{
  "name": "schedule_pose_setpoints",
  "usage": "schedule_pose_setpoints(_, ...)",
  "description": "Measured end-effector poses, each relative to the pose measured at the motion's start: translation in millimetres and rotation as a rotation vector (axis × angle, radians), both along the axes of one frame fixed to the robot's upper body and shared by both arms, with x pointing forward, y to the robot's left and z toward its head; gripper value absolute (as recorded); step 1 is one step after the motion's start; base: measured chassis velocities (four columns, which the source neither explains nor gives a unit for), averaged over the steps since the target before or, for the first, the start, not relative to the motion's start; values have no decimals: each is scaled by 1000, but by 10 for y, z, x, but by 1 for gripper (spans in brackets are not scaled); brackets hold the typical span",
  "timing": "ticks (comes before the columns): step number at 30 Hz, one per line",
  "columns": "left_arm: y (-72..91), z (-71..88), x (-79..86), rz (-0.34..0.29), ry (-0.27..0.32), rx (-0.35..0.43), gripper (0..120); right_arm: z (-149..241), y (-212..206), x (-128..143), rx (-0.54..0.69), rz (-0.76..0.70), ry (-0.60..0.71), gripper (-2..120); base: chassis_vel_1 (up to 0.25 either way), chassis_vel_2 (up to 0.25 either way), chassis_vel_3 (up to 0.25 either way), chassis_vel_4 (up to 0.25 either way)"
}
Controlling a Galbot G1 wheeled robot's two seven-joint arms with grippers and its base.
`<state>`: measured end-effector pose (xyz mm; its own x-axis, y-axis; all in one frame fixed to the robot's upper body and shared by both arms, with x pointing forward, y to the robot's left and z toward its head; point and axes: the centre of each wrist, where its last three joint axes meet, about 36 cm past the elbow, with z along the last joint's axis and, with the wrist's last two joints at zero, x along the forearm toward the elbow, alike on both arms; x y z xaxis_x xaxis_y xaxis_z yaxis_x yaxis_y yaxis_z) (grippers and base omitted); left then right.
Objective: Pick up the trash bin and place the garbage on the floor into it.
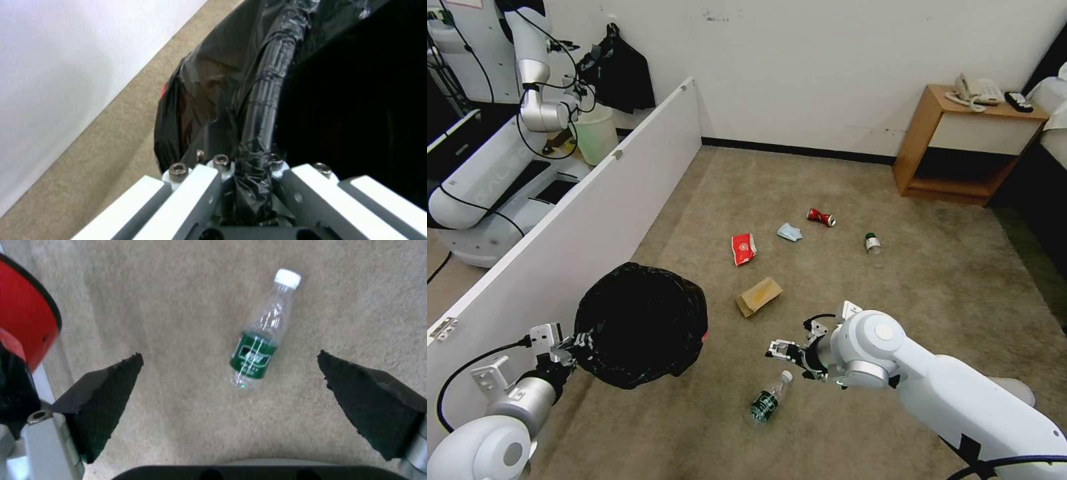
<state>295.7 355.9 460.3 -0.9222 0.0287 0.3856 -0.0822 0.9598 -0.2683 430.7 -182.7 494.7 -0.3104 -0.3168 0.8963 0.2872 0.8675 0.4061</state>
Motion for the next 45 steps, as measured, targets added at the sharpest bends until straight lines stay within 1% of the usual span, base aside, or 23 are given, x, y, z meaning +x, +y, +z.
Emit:
schedule_pose_setpoints(5,21,-22,13,0,6,2,0,-73,-70,69,6,-31,-6,100,0,0,0,0)
schedule_pose_setpoints(13,54,-50,29,-5,19,9,0,-247,-35,223,10,-58,-3,100,0,0,0,0)
schedule_pose_setpoints(16,65,-53,31,-5,22,10,0,-299,-22,221,8,-60,1,100,0,0,0,0)
schedule_pose_setpoints(19,108,-53,31,-5,28,16,0,-521,-5,161,-1,-72,21,100,0,0,0,0)
schedule_pose_setpoints(22,121,-51,33,-6,30,18,0,-588,-4,144,-4,-78,27,100,0,0,0,0)
schedule_pose_setpoints(24,144,-55,46,-8,33,21,0,-707,4,106,-8,-89,41,100,0,0,0,0)
schedule_pose_setpoints(32,146,-84,82,-16,39,19,0,-719,86,122,-1,-96,52,100,0,0,0,0)
schedule_pose_setpoints(38,163,-92,101,-20,39,15,0,-692,235,189,7,-96,74,100,0,0,0,0)
schedule_pose_setpoints(40,193,-99,107,-21,38,13,0,-693,347,258,15,-99,75,100,0,0,0,0)
schedule_pose_setpoints(45,227,-116,109,-18,39,9,0,-700,454,322,22,-105,77,100,0,0,0,0)
